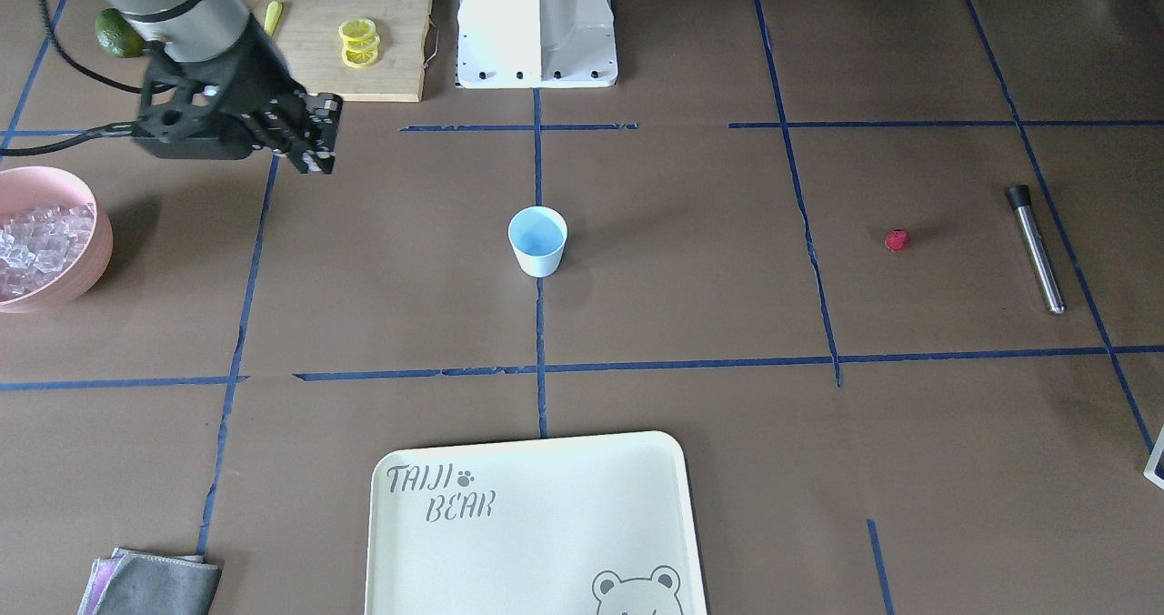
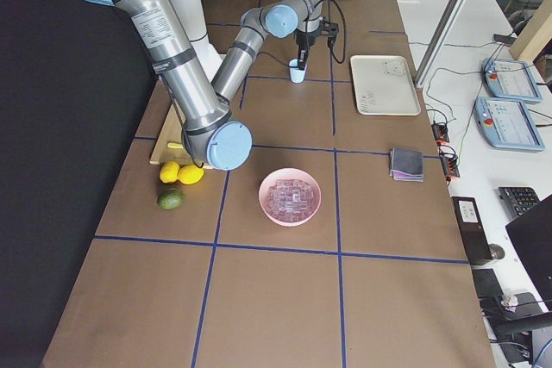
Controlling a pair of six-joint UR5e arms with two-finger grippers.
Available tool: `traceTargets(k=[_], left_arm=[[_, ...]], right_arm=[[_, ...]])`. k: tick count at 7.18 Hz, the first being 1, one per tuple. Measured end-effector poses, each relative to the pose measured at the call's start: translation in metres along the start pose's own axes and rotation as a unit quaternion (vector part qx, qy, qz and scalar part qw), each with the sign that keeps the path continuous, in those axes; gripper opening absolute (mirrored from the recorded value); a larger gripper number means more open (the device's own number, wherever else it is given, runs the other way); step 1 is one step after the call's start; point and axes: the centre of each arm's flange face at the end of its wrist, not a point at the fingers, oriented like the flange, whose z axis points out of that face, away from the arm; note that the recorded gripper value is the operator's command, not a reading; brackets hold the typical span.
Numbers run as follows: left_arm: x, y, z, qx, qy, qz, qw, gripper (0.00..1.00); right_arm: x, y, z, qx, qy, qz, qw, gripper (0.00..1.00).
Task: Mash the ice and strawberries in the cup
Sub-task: 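Lift the ice cube and carry it over the light-blue cup with the right gripper, then lower the right gripper into the cup and release the ice cube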
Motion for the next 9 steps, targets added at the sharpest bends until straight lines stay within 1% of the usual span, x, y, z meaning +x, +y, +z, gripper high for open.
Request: traceTargets(k=[2,3,4,6,7,9], left_arm=[[0.001,-0.001,0.0,0.001,0.0,0.001,1.0,1.0],[0.001,-0.001,0.0,0.0,0.0,0.002,1.0,1.0],[0.001,-0.001,0.0,0.0,0.0,0.002,1.0,1.0],[0.002,-0.002,0.0,0.001,0.0,0.002,1.0,1.0],[0.002,-0.002,0.0,0.001,0.0,0.002,1.0,1.0],[0.002,-0.002,-0.001,0.001,0.0,0.002,1.0,1.0]], right_arm=[[-0.097,0.035,0.042,0.014,0.016,0.016,0.9997,0.0],[-0.135,0.044,0.06,0.02,0.026,0.022,0.9992,0.0],[-0.166,0.044,0.075,0.023,0.037,0.029,0.9986,0.0],[-0.198,0.033,0.106,0.027,0.055,0.036,0.9975,0.0],[-0.2,0.03,0.119,0.026,0.062,0.037,0.997,0.0],[-0.195,0.027,0.133,0.024,0.074,0.039,0.9962,0.0]])
